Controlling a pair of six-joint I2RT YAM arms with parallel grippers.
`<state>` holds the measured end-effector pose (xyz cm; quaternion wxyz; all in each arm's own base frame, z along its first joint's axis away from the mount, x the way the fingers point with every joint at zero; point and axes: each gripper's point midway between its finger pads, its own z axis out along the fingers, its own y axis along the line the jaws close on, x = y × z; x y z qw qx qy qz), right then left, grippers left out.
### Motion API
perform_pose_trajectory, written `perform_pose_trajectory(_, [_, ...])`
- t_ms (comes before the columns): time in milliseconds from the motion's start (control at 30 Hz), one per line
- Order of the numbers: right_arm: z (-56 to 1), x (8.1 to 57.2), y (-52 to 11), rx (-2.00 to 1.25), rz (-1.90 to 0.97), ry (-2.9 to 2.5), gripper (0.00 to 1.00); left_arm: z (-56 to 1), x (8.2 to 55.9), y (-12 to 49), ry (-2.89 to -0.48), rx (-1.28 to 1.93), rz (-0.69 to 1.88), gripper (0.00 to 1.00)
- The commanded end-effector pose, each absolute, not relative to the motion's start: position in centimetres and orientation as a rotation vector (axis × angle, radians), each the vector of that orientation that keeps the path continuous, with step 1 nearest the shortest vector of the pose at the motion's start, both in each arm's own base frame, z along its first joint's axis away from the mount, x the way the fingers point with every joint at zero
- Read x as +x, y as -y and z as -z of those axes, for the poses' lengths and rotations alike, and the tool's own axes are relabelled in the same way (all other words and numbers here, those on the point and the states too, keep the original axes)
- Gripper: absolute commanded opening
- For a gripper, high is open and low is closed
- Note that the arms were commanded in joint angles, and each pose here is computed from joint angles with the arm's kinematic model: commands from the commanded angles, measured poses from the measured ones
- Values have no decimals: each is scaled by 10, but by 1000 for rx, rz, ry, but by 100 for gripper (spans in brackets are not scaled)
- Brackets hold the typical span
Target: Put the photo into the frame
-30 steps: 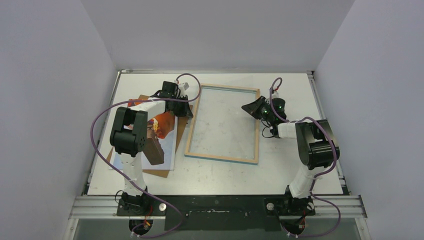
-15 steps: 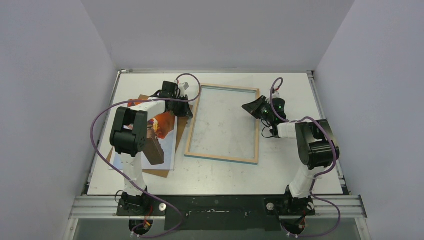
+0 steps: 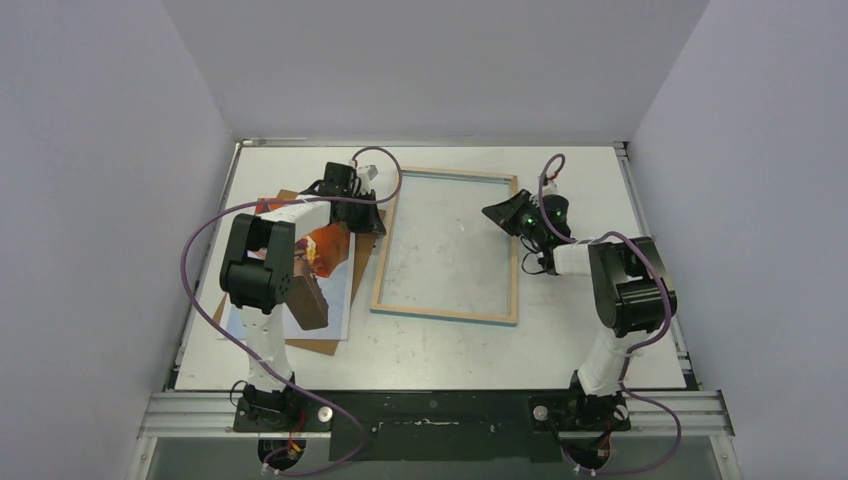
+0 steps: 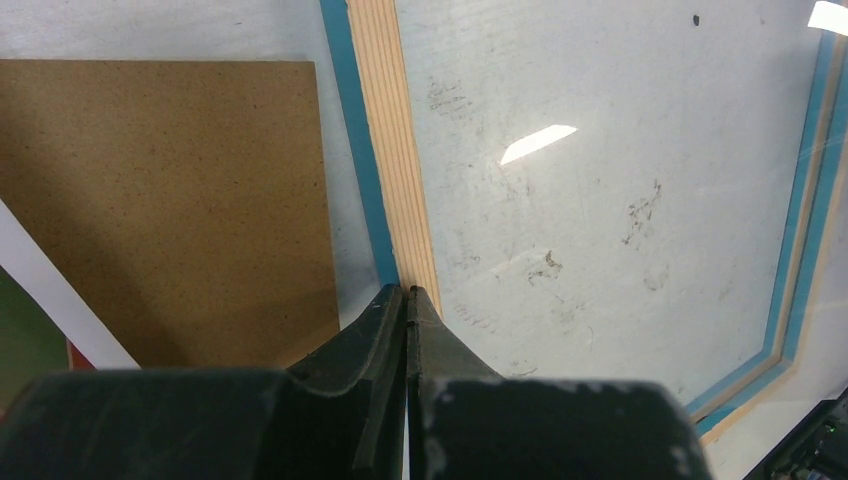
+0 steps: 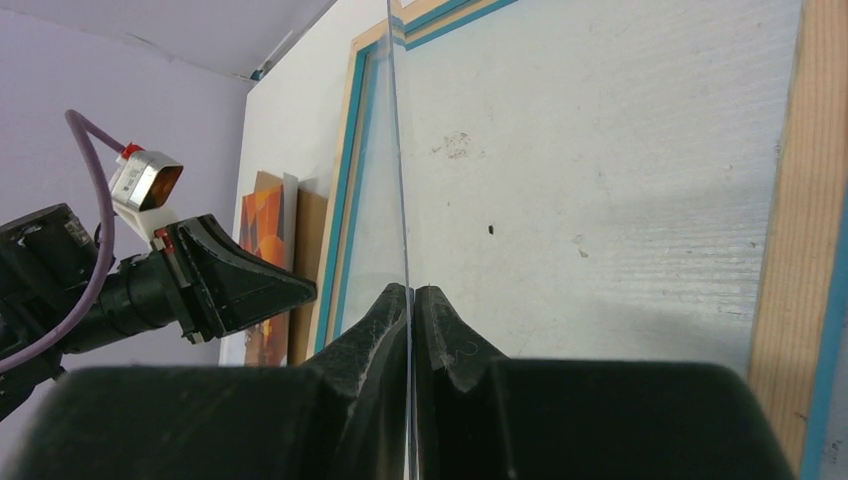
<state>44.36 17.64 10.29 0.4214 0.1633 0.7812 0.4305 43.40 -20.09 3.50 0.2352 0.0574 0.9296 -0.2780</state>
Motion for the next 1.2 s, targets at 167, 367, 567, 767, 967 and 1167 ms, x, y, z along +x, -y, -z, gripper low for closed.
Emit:
perform_pose_trajectory(167, [-114, 456, -194, 372, -1090, -1884, 5, -19, 404, 225, -2643, 225, 872, 0])
perform_pose_trajectory(367, [-96, 461, -190, 374, -1003, -1964, 5, -20, 405, 227, -2639, 226, 875, 0])
perform_pose_trajectory(567, [-92, 465, -195, 295, -840, -2053, 13, -20, 403, 225, -2640, 225, 875, 0])
perform_pose_trajectory(767, [-86, 462, -199, 213, -629, -2154, 54, -22, 402, 224, -2638, 220, 884, 0])
perform_pose_trajectory(967, [-89, 461, -207, 143, -472, -2203, 87, -21, 402, 223, -2636, 215, 888, 0])
perform_pose_trajectory(1167, [-89, 460, -202, 105, -298, -2246, 93, -20, 401, 222, -2635, 206, 894, 0])
